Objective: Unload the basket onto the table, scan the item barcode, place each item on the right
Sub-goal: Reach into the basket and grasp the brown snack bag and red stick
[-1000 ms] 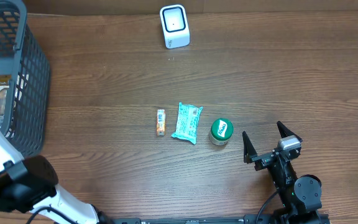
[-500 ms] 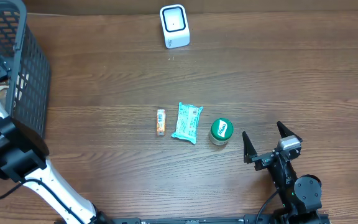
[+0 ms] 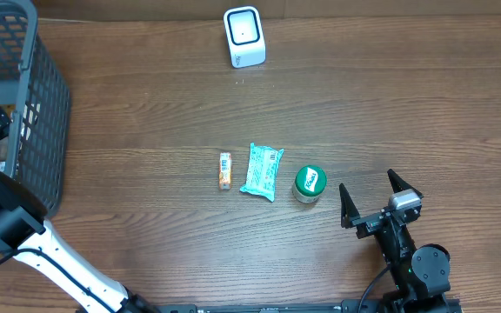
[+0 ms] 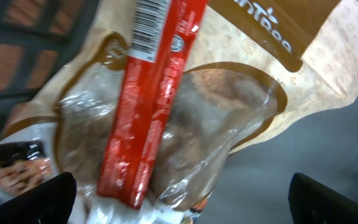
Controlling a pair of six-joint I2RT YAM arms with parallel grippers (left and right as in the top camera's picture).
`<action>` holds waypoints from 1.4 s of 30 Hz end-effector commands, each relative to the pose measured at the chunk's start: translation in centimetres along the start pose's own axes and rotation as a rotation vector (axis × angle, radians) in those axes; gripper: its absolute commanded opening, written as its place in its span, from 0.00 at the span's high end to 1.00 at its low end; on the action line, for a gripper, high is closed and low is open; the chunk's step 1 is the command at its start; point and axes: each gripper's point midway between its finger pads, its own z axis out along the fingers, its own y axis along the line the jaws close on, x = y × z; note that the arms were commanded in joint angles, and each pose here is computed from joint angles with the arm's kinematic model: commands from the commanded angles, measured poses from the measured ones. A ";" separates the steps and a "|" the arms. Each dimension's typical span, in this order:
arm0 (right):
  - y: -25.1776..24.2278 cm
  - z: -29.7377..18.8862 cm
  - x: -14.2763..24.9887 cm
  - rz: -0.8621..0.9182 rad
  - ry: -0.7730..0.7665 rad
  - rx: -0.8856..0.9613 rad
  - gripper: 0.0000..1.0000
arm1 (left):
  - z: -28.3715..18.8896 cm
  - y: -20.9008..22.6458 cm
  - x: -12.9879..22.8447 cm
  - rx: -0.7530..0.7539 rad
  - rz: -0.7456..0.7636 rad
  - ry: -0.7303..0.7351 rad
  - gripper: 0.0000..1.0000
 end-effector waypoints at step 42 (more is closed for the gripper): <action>0.0 0.0 0.3 -0.004 0.001 -0.001 0.00 | 1.0 -2.9 1.1 -0.089 -0.115 0.054 0.96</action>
